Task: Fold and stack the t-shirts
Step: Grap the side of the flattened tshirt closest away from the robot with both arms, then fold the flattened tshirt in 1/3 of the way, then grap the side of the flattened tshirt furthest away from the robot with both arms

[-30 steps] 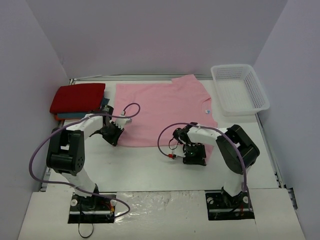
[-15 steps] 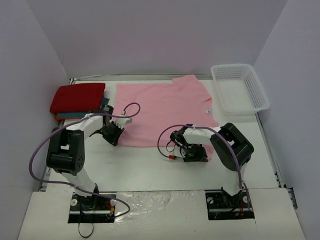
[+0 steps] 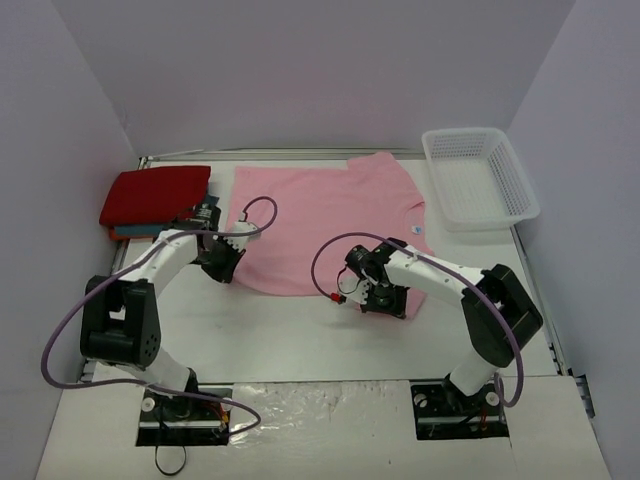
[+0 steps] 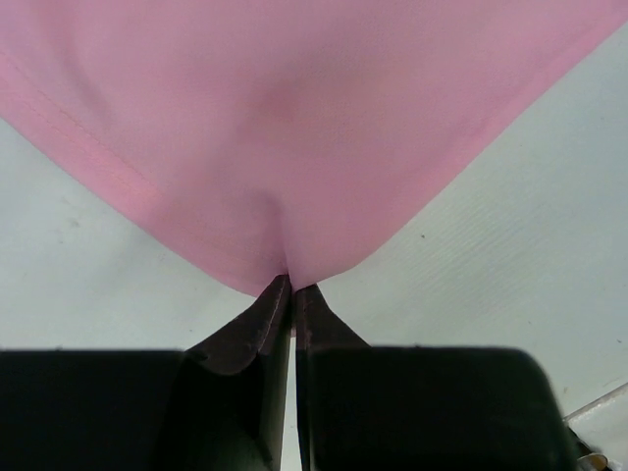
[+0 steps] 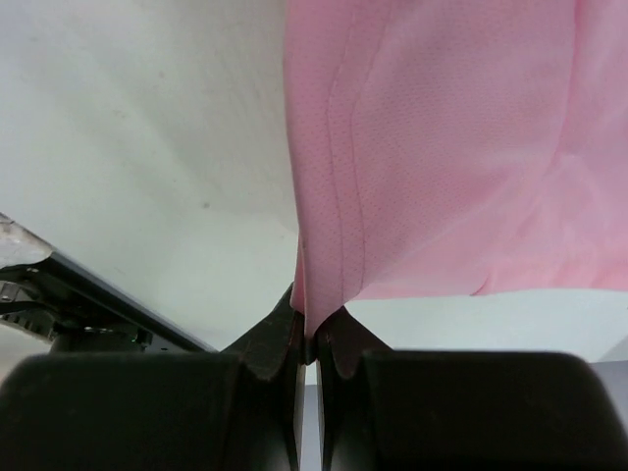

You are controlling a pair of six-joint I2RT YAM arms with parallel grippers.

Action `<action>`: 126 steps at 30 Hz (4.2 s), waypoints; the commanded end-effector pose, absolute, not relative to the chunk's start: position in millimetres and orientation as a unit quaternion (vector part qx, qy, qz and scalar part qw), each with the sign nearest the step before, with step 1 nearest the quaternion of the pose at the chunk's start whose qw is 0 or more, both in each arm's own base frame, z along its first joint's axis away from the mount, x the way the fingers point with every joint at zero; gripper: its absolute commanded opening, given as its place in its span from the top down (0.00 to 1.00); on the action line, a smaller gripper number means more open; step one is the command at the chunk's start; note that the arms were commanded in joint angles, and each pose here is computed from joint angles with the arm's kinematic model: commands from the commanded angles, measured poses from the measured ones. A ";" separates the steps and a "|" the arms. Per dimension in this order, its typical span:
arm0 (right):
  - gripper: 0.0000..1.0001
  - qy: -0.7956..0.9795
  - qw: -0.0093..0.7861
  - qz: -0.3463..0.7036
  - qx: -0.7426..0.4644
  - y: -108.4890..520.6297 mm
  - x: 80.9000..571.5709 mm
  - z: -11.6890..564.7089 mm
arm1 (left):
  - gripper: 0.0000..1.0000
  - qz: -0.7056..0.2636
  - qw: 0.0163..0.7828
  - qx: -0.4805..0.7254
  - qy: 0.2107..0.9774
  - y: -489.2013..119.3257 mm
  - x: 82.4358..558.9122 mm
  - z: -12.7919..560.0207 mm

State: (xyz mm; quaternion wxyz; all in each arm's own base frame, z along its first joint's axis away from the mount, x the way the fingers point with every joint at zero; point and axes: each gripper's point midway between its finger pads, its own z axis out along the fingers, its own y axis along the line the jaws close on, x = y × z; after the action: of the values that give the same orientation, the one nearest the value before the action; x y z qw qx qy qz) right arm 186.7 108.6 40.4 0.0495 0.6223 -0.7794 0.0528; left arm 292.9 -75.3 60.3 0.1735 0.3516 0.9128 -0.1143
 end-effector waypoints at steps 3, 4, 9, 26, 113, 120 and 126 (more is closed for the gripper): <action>1.00 -0.790 0.084 0.048 0.605 93.4 160.3 64.0 | 0.98 -0.113 0.201 0.372 0.899 -74.4 280.7 88.1; 1.00 -0.791 0.086 0.050 0.603 91.0 158.7 64.6 | 0.98 -0.111 0.201 0.375 0.898 -73.4 279.2 88.5; 1.00 -0.798 0.089 0.052 0.593 86.3 152.5 71.3 | 0.98 -0.099 0.205 0.383 0.895 -67.8 267.4 89.3; 1.00 -0.807 0.054 0.039 0.587 96.4 162.9 101.1 | 0.97 -0.090 0.225 0.417 0.876 -62.4 239.6 105.4; 0.54 -0.867 -0.304 0.206 0.336 75.1 502.6 195.1 | 0.48 0.057 0.420 0.235 0.875 -23.5 413.0 232.9; 0.41 -0.863 -0.377 0.113 0.316 107.8 548.4 212.6 | 0.47 -0.039 0.405 0.239 0.882 -60.5 460.4 223.1; 0.42 -0.873 -0.377 0.097 0.293 108.7 579.5 180.5 | 0.55 -0.080 0.377 0.218 0.897 -70.6 528.8 197.9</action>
State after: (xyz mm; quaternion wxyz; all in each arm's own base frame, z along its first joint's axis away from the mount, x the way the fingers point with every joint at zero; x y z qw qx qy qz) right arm 572.4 104.7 209.9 -0.3940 0.3036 -0.8588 0.1226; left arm 517.9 -65.6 203.0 0.3942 0.2380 0.8866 -0.0438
